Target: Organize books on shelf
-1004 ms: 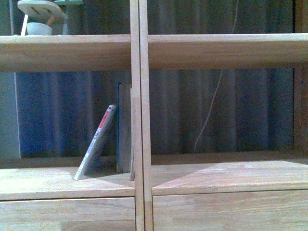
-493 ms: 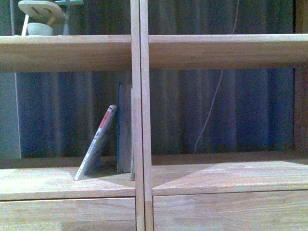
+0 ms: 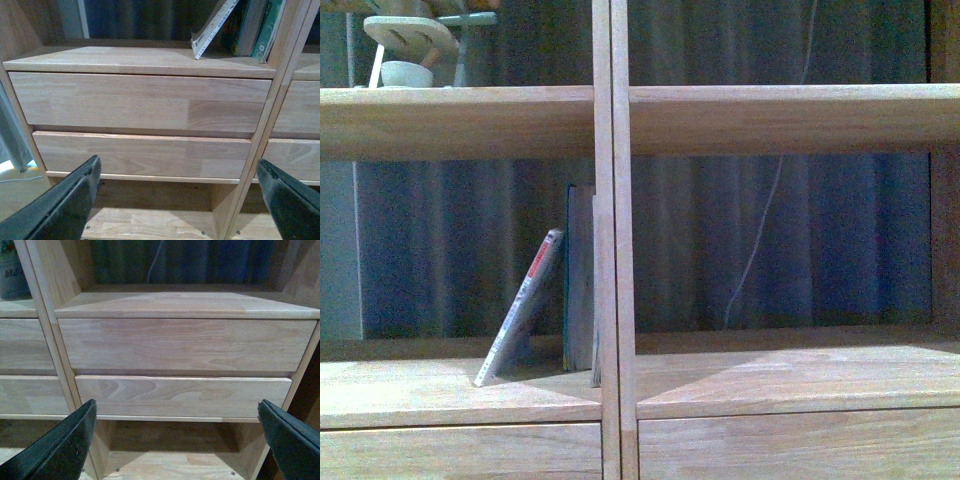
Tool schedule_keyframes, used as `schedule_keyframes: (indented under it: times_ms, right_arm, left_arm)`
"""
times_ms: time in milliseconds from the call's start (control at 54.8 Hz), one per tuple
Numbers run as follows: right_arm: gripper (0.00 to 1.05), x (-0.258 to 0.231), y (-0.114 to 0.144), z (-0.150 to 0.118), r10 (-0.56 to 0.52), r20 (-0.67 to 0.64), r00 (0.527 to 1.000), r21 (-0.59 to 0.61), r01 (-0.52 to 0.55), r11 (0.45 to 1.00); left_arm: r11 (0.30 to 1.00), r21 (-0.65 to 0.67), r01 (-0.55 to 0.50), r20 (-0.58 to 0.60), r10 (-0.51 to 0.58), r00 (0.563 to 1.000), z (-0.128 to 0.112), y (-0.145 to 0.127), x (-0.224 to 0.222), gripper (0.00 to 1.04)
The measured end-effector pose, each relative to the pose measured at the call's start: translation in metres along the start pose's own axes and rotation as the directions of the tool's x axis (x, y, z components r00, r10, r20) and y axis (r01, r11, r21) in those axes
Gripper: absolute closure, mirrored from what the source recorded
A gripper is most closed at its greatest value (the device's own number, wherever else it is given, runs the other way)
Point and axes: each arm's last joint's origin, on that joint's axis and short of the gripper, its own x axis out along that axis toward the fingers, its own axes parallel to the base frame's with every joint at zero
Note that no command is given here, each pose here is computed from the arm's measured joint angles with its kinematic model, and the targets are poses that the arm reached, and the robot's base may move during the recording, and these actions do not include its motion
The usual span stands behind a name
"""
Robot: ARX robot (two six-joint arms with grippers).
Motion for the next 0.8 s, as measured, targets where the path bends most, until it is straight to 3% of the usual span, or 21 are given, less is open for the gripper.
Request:
schedule_keyframes:
  times_ms: [803]
  right_arm:
    - [0.07,0.0,0.0,0.0,0.0,0.0,1.0,0.0,0.0,1.0]
  left_arm:
    - [1.0,0.0,0.0,0.0,0.0,1.0,0.0,0.0,0.0,0.07]
